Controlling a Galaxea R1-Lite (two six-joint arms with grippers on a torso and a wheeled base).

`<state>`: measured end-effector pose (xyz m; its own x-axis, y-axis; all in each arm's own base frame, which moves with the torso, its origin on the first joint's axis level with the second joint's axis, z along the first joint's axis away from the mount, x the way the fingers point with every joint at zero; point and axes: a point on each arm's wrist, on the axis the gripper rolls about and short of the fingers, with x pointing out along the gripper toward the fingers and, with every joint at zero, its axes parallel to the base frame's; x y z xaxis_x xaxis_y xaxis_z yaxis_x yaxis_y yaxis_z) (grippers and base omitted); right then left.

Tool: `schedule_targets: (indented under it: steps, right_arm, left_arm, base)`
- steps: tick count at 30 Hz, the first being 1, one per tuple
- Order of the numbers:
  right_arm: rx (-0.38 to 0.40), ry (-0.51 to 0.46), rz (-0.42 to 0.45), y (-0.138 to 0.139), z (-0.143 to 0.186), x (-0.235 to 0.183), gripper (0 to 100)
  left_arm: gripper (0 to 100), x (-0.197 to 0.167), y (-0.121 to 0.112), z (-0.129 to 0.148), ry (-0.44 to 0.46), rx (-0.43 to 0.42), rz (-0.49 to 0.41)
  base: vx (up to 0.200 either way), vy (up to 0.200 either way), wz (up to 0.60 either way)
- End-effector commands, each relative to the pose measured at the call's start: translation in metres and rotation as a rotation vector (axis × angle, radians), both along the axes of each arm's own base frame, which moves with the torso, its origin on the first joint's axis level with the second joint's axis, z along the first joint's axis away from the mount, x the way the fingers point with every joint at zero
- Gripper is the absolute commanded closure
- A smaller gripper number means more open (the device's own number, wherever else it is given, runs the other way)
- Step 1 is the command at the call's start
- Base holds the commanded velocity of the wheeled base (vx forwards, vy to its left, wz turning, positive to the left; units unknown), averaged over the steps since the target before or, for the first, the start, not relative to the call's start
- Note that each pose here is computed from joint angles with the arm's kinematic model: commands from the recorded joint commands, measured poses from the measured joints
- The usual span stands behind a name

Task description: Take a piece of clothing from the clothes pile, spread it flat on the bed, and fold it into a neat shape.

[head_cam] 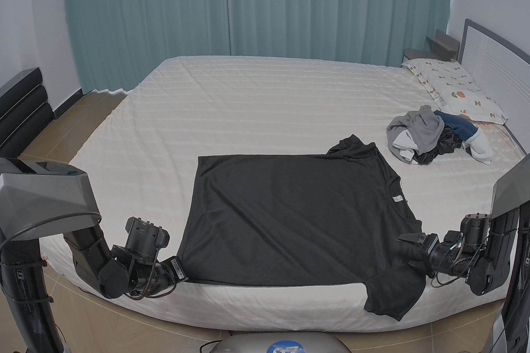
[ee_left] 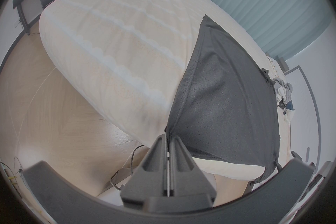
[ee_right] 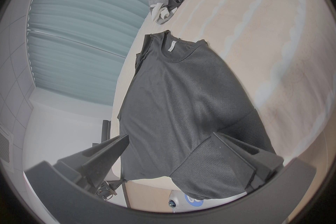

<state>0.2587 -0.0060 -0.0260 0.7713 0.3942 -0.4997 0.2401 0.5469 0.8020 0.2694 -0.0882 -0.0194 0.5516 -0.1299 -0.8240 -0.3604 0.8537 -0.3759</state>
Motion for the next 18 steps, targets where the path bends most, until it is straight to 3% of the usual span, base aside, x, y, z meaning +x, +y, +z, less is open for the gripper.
schedule_targets:
  steps: [1,18]
  right_arm:
    - [0.001,-0.007,0.0,0.0,0.0001,0.0005,0]
    - [0.0,-0.008,0.001,0.0,0.0001,0.0005,0]
  left_arm:
    - [100,-0.0004,0.0024,-0.0005,0.003,0.004,0.003]
    - [100,-0.0051,0.0084,-0.0034,0.03,0.038,-0.016]
  base:
    - [0.0,0.0,0.0]
    - [0.0,0.0,0.0]
